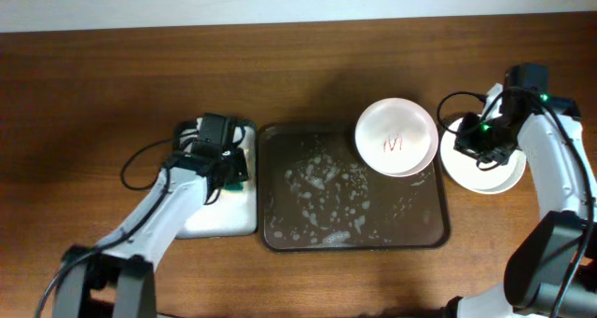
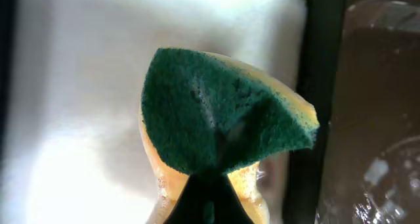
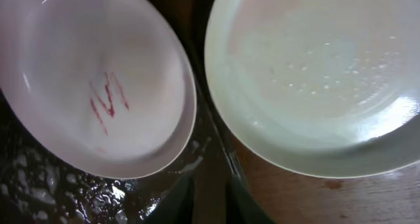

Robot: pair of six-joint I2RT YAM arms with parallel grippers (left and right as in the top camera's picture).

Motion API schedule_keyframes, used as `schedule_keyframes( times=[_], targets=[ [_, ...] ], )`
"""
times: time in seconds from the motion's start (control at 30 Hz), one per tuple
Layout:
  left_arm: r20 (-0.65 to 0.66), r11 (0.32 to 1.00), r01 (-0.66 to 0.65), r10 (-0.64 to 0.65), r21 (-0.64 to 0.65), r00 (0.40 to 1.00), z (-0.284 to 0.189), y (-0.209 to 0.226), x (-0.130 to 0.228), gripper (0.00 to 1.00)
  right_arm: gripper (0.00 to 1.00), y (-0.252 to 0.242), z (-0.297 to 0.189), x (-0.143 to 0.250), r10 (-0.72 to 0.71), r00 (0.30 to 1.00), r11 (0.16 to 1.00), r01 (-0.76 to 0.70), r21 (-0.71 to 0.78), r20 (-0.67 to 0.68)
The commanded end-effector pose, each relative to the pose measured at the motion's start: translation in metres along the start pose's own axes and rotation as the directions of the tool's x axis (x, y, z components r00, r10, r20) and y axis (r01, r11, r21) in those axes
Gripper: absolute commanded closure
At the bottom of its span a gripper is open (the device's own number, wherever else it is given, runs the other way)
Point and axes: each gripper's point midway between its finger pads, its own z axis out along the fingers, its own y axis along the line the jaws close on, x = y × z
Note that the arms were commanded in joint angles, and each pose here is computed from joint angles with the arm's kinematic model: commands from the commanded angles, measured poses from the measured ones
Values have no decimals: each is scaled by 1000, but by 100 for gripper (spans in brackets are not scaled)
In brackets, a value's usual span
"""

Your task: Clean dirty plates on tray and stack at the side

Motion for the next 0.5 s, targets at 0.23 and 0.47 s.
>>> schedule_keyframes(
  times=[0.23, 0.47],
  targets=[
    [-119, 998, 27, -34, -55, 992, 32, 18, 45, 36, 80, 15, 5, 7, -79, 997, 997, 79, -11, -22],
    [-49, 1000, 17, -18, -25, 999, 24, 8, 17, 100, 80, 17, 5, 9, -88, 996, 996, 88, -13, -25]
  ],
)
